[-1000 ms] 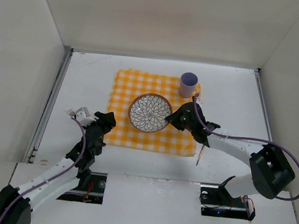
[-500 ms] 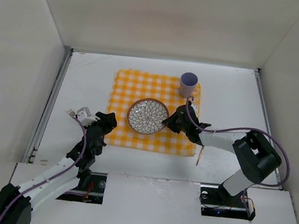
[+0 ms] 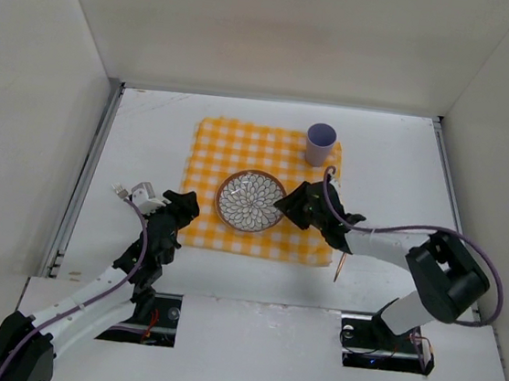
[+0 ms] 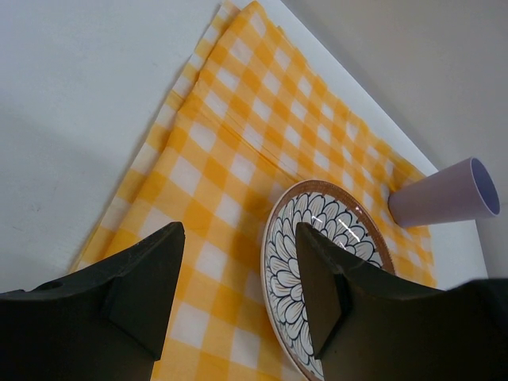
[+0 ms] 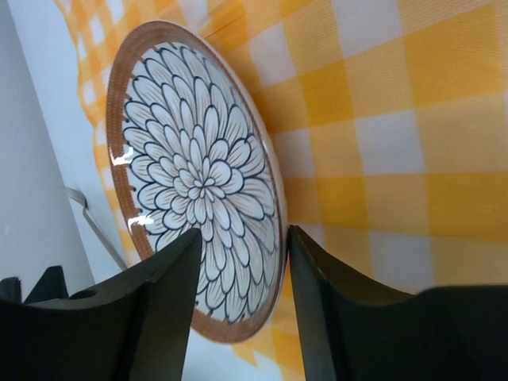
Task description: Set the dinner table for one person
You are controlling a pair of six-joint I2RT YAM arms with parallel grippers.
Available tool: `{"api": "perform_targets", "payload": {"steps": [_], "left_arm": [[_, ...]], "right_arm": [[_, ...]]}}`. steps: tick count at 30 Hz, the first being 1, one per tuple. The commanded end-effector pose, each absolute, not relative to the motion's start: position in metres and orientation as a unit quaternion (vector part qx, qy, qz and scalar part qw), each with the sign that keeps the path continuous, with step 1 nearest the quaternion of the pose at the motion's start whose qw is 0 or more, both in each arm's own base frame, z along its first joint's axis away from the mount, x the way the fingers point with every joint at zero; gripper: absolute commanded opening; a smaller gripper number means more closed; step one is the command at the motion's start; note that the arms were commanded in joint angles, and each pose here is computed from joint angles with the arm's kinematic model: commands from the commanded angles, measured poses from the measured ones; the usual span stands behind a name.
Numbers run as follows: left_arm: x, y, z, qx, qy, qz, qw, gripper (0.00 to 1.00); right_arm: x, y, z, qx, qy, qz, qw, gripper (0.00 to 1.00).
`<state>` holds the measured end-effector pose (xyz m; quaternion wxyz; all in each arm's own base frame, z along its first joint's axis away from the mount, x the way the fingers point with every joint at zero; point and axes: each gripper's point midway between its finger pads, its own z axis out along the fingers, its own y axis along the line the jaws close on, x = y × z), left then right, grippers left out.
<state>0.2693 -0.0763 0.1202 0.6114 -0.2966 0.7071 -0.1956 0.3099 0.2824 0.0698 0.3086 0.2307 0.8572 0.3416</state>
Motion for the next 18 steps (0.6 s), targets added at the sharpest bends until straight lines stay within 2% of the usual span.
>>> {"api": "perform_targets", "payload": {"steps": [1, 9, 11, 14, 16, 18], "left_arm": [[0.27, -0.077, 0.123, -0.3, 0.699, -0.205, 0.616, 0.56], [0.27, -0.08, 0.125, -0.294, 0.701, -0.208, 0.615, 0.56], [0.269, -0.081, 0.126, -0.292, 0.701, -0.212, 0.615, 0.56], [0.27, -0.08, 0.127, -0.295, 0.7, -0.213, 0.615, 0.56], [0.27, -0.083, 0.127, -0.29, 0.702, -0.216, 0.614, 0.56], [0.269, -0.084, 0.127, -0.29, 0.702, -0.218, 0.613, 0.56]], "right_arm": [[0.313, 0.269, 0.111, 0.221, 0.838, 0.344, 0.362, 0.54], [0.269, 0.188, 0.13, 0.218, 0.848, 0.244, 0.417, 0.52], [0.258, 0.16, 0.132, 0.226, 0.851, 0.2, 0.43, 0.43], [0.241, 0.111, 0.122, 0.25, 0.858, 0.113, 0.433, 0.21], [0.232, 0.084, 0.11, 0.265, 0.866, 0.064, 0.419, 0.15], [0.223, 0.072, 0.094, 0.262, 0.879, 0.029, 0.397, 0.15]]}}
